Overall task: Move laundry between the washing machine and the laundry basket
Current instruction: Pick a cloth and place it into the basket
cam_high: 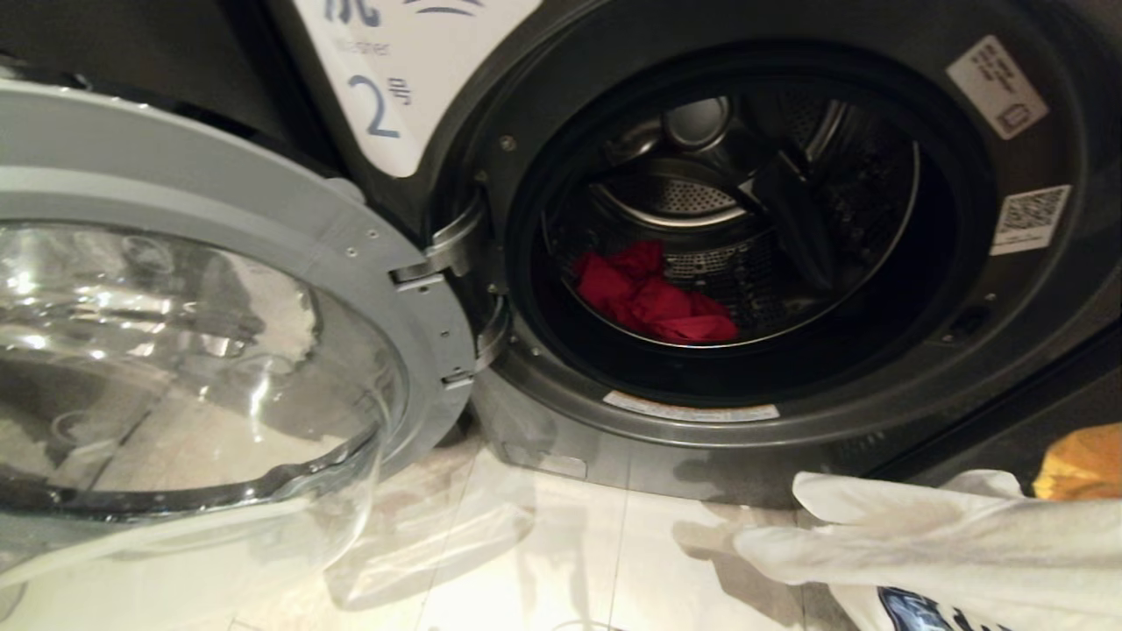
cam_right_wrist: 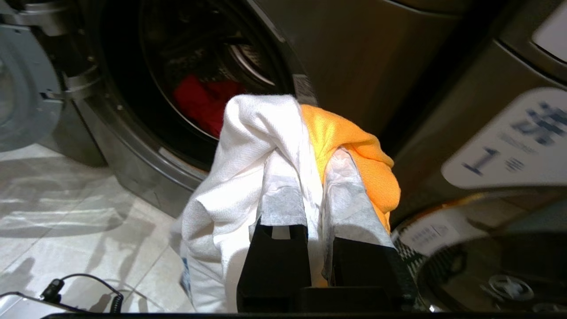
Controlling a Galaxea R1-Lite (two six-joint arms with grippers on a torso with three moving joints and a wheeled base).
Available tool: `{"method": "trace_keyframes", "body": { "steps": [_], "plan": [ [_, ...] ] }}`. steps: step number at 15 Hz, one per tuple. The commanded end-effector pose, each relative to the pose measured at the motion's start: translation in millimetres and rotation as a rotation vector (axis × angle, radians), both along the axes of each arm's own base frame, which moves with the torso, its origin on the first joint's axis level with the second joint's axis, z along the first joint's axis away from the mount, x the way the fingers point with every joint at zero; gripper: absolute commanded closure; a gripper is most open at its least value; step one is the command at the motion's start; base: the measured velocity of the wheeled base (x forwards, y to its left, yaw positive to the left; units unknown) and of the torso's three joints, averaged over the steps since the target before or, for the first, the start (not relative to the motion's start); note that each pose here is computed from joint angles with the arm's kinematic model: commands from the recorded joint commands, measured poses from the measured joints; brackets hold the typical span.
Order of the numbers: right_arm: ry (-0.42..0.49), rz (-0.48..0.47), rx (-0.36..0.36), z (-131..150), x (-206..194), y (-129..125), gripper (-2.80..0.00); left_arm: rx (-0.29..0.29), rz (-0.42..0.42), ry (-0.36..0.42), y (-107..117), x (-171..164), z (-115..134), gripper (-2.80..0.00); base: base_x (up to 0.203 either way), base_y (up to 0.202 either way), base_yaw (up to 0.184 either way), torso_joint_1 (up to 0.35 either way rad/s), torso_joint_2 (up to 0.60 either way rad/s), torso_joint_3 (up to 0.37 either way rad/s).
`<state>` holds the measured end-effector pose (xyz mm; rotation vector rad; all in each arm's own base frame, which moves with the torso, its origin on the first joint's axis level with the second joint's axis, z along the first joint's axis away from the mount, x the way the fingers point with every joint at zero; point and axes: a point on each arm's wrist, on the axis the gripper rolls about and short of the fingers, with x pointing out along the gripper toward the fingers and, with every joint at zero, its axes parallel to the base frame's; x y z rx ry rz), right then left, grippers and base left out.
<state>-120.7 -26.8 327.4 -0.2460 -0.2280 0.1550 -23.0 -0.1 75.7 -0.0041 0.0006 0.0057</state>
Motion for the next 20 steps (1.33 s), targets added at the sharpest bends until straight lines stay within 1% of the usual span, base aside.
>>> {"method": "trace_keyframes", "body": {
  "steps": [1,5,6,7,8,9,10,12,14,16,17,18,20],
  "plan": [
    [0.015,0.001,-0.005,-3,2,0,0.00,0.000,-0.001,-0.001,0,0,0,0.00,-0.002,0.010,-0.174,0.002,0.01,0.002],
    [0.028,0.003,-0.005,-5,5,0,0.00,0.000,0.000,-0.001,0,0,0,0.00,0.001,0.008,-0.153,0.003,0.00,0.003],
    [0.040,-0.002,0.005,-6,7,0,0.00,0.000,-0.001,-0.001,0,0,0,0.00,-0.001,0.001,-0.064,0.002,0.00,0.002],
    [0.059,-0.025,0.031,-8,10,0,0.00,0.000,0.000,-0.001,0,0,0,0.00,0.000,0.000,0.000,0.000,0.00,0.000],
    [0.081,-0.068,0.081,-9,13,0,0.00,0.000,0.000,-0.001,0,0,0,0.00,0.000,0.000,0.000,0.000,0.00,0.000],
    [0.118,-0.133,0.146,-11,20,0,0.00,0.000,-0.001,-0.001,0,0,0,0.00,0.000,0.000,0.000,0.000,0.00,0.000],
    [0.180,-0.199,0.203,-13,32,2,0.00,0.000,0.000,-0.001,0,0,0,0.00,0.000,0.000,0.000,0.000,0.00,0.000],
    [0.297,-0.333,0.278,-13,58,5,0.00,0.000,0.000,-0.001,0,0,0,0.00,0.000,0.000,0.000,0.000,0.00,0.000],
    [0.394,-0.437,0.311,-12,84,9,0.00,0.000,0.000,-0.001,0,0,0,0.00,0.000,0.000,0.000,0.000,0.00,0.000],
    [0.467,-0.482,0.323,-12,108,13,0.00,0.000,0.000,-0.001,0,0,0,0.00,0.000,0.000,0.000,0.000,0.00,0.000],
    [0.499,-0.497,0.341,-13,119,16,0.00,0.000,0.000,-0.001,0,0,0,0.00,0.000,0.000,0.000,0.000,0.00,0.000],
    [0.536,-0.518,0.365,-17,129,18,0.00,0.000,0.000,-0.001,0,0,0,0.00,0.000,0.000,0.000,0.000,0.00,0.000],
    [0.592,-0.578,0.380,-33,140,19,0.00,0.000,0.000,-0.001,0,0,0,0.00,0.000,0.000,0.000,0.000,0.00,0.000]
  ]
}}
